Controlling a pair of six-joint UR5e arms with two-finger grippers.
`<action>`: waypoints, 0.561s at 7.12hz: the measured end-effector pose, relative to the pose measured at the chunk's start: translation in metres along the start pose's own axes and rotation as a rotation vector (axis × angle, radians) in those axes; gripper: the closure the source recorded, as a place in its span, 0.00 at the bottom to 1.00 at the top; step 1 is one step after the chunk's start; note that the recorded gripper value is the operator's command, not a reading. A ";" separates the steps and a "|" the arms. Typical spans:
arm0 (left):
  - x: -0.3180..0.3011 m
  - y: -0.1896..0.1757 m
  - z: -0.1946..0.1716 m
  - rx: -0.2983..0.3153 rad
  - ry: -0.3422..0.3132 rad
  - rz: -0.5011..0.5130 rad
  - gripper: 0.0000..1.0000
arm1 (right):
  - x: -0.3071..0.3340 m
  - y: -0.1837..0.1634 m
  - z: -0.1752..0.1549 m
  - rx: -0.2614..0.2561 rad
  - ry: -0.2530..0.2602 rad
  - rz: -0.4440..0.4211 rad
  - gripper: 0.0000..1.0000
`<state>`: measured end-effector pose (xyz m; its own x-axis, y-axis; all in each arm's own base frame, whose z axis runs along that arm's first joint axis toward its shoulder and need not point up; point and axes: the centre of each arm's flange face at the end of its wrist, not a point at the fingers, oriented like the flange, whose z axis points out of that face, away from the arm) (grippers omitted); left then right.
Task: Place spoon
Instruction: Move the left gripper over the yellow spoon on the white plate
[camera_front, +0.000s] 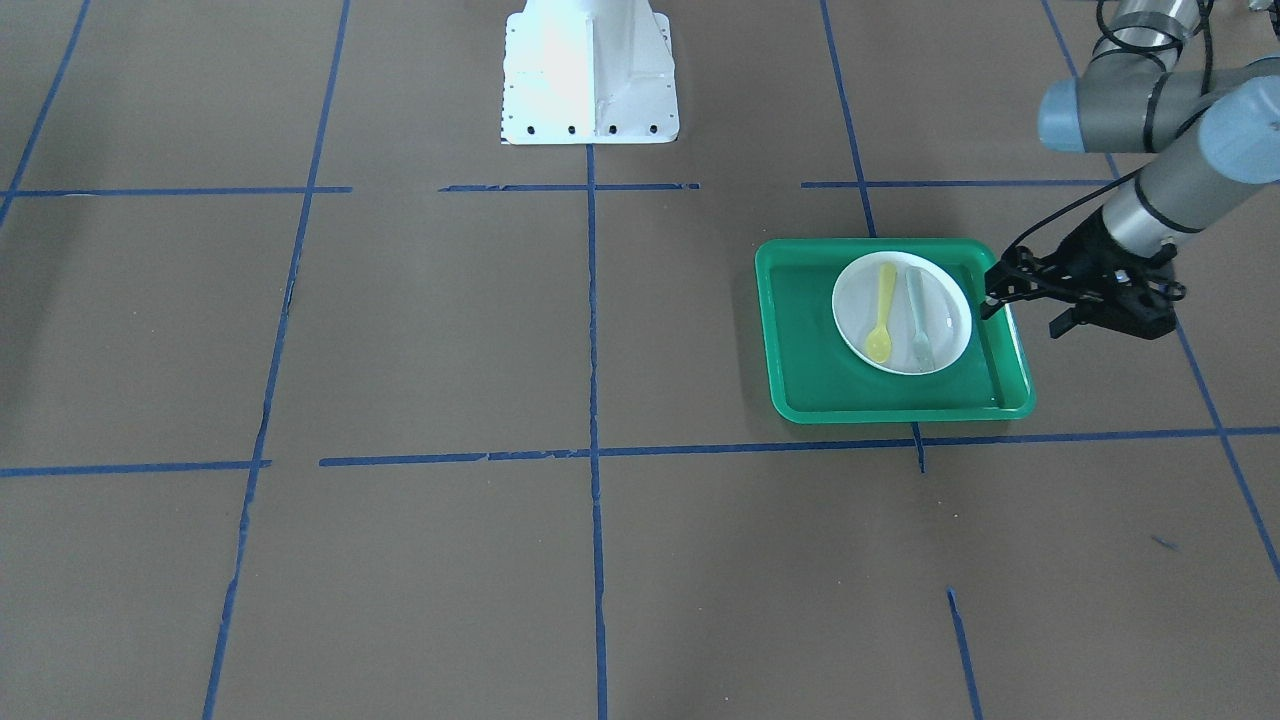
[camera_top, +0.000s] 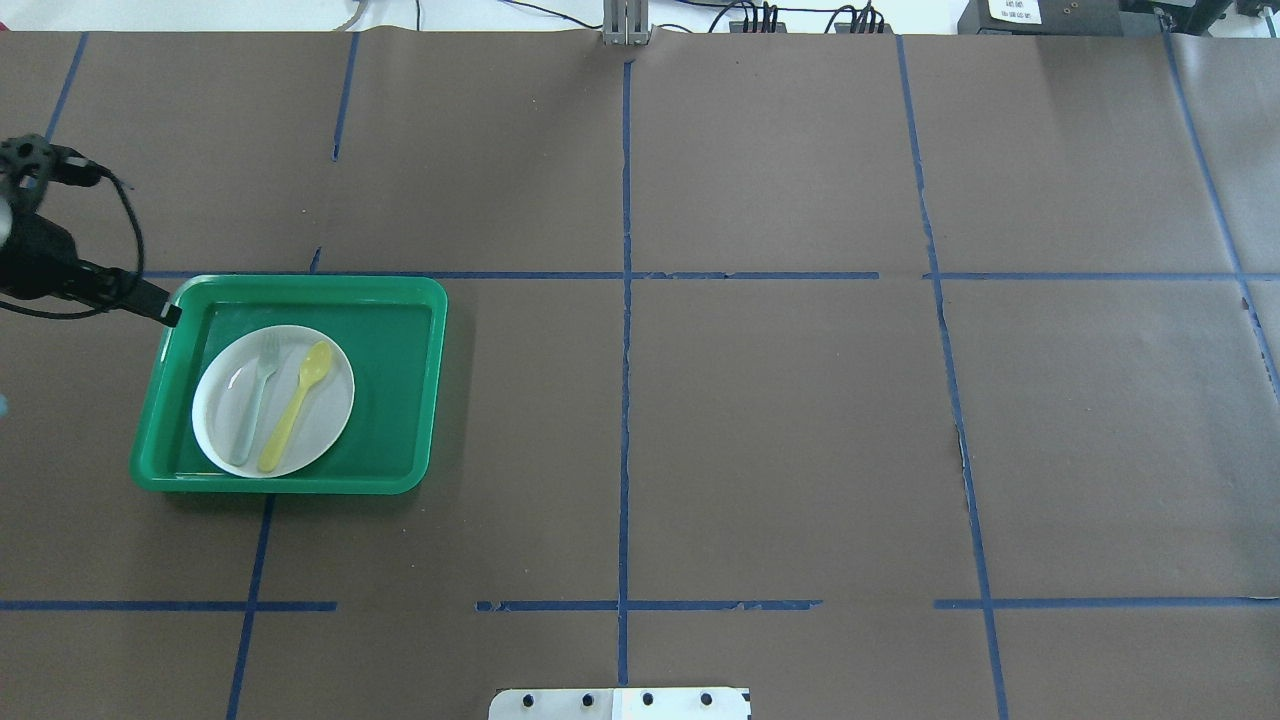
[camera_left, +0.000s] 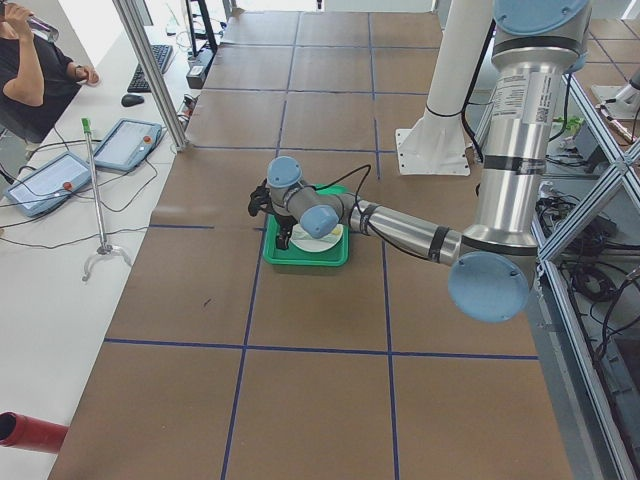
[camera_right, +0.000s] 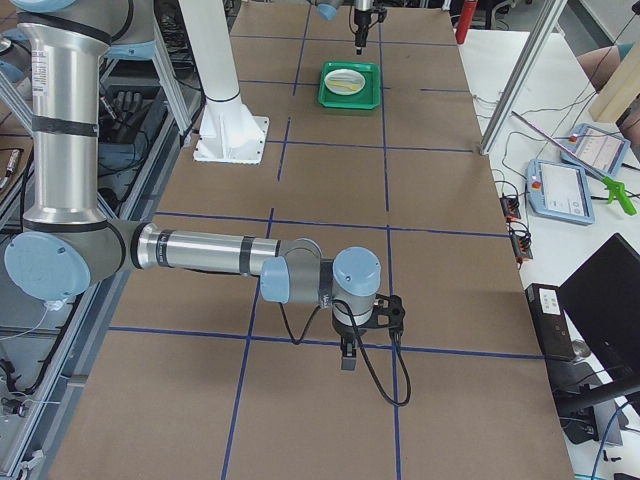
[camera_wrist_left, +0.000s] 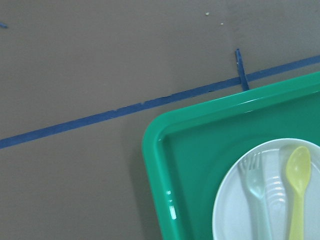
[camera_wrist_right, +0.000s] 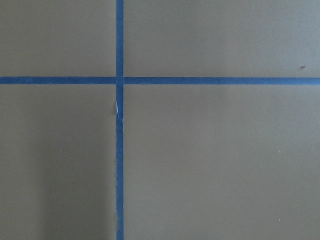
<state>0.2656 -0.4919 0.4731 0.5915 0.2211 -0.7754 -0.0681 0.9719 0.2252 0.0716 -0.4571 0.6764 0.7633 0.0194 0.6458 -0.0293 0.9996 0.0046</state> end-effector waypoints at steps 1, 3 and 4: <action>0.035 0.003 0.018 0.010 -0.006 -0.030 0.15 | 0.000 0.000 0.000 0.000 0.000 0.000 0.00; 0.080 0.024 0.050 0.011 -0.046 -0.011 0.16 | 0.000 0.000 0.000 0.000 0.000 0.000 0.00; 0.089 0.033 0.064 0.011 -0.085 0.005 0.19 | 0.000 0.000 0.000 0.000 0.000 0.000 0.00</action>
<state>0.3671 -0.4456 0.4491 0.6570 0.2175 -0.7218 -0.0624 0.9699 0.2355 0.0716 -0.4569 0.6766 0.7632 0.0198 0.6459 -0.0294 0.9996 0.0041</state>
